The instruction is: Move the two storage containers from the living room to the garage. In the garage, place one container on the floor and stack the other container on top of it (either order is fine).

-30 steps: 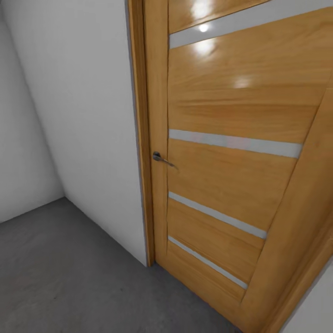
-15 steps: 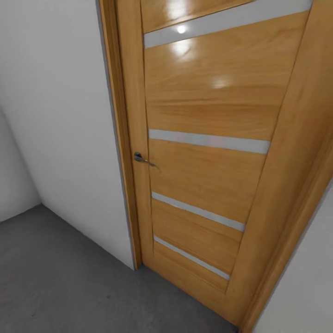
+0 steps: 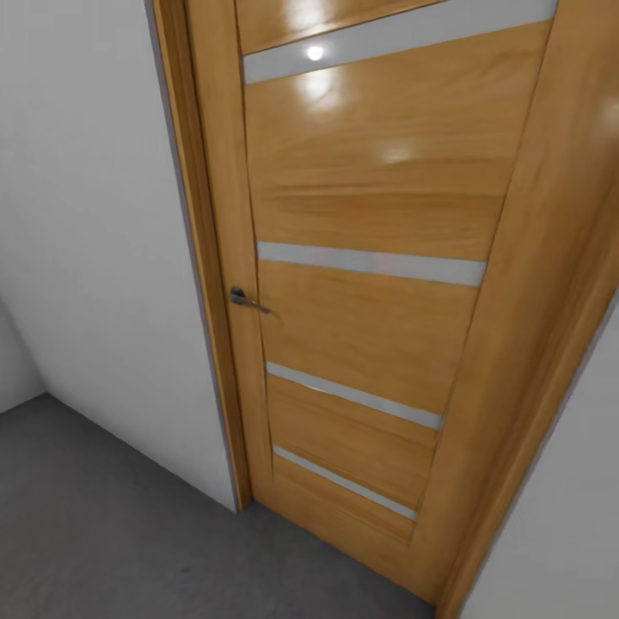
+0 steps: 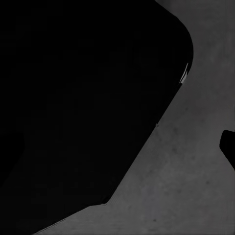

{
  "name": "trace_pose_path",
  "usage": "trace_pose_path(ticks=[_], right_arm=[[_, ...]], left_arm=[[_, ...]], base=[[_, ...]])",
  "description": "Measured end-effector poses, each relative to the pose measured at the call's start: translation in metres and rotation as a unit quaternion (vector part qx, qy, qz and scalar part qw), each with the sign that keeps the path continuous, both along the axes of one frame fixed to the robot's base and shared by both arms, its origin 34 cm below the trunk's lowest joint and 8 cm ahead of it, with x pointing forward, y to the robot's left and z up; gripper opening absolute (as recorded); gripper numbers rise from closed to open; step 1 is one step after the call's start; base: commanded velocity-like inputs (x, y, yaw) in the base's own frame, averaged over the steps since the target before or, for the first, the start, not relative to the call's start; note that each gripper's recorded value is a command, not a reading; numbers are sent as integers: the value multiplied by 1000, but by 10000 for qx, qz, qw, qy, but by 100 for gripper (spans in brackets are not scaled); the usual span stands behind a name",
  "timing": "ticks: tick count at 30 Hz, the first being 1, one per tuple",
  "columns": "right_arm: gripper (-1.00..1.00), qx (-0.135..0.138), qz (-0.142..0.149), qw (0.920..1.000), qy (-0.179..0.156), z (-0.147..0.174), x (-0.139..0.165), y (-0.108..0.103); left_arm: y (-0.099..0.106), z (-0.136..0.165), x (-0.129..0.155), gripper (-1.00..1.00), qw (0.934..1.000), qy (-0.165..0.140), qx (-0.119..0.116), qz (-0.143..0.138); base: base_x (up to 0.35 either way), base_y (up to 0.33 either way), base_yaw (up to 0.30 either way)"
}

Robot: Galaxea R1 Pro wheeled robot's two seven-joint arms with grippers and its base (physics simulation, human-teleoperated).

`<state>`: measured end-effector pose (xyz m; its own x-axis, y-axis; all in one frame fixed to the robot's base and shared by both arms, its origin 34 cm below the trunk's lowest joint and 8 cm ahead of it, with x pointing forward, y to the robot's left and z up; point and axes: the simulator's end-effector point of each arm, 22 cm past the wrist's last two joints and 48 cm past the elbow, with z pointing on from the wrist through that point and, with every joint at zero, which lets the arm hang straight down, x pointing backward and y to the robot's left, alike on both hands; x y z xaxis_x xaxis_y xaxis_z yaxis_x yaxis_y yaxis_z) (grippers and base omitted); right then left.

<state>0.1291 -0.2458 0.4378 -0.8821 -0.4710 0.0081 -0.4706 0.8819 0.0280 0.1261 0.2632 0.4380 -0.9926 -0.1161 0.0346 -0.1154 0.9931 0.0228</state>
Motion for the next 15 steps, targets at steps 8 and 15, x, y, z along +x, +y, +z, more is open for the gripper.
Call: trace_pose_path(ticks=[8, 15], right_arm=[[100, 1, 1, 10000, -1, 0, 0, 0], [100, -3, -12, 10000, -1, 0, 0, 0]], left_arm=[[0, 0, 0, 100, 10000, 0, 0, 0], [0, 0, 0, 100, 10000, -1, 0, -3]], base=[[241, 213, -2], [244, 216, 0]])
